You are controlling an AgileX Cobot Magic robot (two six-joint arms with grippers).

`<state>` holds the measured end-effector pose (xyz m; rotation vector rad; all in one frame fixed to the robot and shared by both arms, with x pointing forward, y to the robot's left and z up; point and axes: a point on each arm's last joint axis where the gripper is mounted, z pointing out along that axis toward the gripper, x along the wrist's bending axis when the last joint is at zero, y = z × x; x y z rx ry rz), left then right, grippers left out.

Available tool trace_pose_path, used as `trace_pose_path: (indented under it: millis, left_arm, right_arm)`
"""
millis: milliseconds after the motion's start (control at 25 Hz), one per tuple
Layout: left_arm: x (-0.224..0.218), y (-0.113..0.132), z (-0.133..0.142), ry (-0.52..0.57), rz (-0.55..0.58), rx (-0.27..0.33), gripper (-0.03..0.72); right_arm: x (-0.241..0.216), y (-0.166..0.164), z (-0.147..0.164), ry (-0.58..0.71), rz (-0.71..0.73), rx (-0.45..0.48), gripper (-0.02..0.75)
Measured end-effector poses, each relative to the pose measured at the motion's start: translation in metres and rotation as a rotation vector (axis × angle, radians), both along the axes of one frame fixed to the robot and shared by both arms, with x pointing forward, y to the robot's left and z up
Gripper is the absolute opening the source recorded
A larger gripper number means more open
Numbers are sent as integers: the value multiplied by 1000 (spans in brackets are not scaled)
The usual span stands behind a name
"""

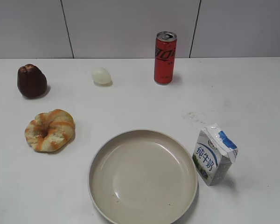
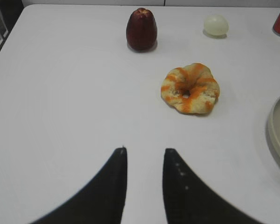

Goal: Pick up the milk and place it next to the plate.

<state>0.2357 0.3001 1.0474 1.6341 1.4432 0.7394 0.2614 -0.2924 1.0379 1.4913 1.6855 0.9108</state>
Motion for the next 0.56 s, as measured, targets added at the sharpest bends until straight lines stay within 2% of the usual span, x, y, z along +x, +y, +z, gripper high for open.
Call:
trace_pose_path:
  millis: [560]
  left_arm:
    - [0, 0, 0, 0, 0, 0, 209]
  right_arm:
    - [-15, 1, 1, -103, 0, 2, 555]
